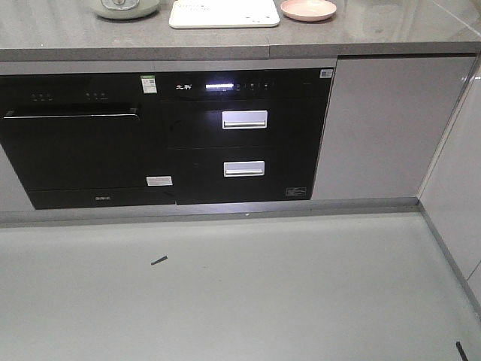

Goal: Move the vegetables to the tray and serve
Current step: 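Drive the base forward toward the countertop with the pot and tray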

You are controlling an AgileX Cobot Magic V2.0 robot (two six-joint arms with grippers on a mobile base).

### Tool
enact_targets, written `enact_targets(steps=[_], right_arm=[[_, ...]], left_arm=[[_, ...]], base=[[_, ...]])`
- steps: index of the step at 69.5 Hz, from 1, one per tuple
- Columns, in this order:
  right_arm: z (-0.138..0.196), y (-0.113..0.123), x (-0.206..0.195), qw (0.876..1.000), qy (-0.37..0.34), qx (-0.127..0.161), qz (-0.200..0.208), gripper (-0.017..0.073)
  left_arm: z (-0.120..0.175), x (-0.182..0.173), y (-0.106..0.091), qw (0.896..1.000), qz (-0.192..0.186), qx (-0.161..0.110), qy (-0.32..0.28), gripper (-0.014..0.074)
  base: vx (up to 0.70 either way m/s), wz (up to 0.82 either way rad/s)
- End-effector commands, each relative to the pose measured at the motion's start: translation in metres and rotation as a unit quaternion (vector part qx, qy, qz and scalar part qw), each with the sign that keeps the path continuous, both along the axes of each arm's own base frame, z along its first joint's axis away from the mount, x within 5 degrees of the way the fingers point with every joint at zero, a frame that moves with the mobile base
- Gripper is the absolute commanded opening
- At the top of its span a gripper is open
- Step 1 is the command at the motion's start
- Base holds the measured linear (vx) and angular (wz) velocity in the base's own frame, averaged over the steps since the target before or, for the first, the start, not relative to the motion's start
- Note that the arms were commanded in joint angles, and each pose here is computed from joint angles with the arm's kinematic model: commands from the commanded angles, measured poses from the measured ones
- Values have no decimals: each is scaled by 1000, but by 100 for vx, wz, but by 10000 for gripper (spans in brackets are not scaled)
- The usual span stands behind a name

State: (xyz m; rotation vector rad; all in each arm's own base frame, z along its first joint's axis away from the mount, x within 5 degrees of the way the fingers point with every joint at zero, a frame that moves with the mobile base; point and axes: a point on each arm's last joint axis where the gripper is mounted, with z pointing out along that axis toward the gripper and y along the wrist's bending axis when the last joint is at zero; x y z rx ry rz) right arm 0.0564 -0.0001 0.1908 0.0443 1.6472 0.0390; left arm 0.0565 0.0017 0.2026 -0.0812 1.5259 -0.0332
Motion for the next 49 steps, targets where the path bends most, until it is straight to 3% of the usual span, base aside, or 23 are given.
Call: enact_targets(steps=[1,49], right_arm=[[5,0,0,999,-36,-5,0,-3],[5,0,0,999,-36,-5,0,-3]], left_arm=[[5,-1,0,999,2,-3,-39,-6],[5,-1,0,999,2,-3,-39,-6]], base=[[8,0],[6,0]])
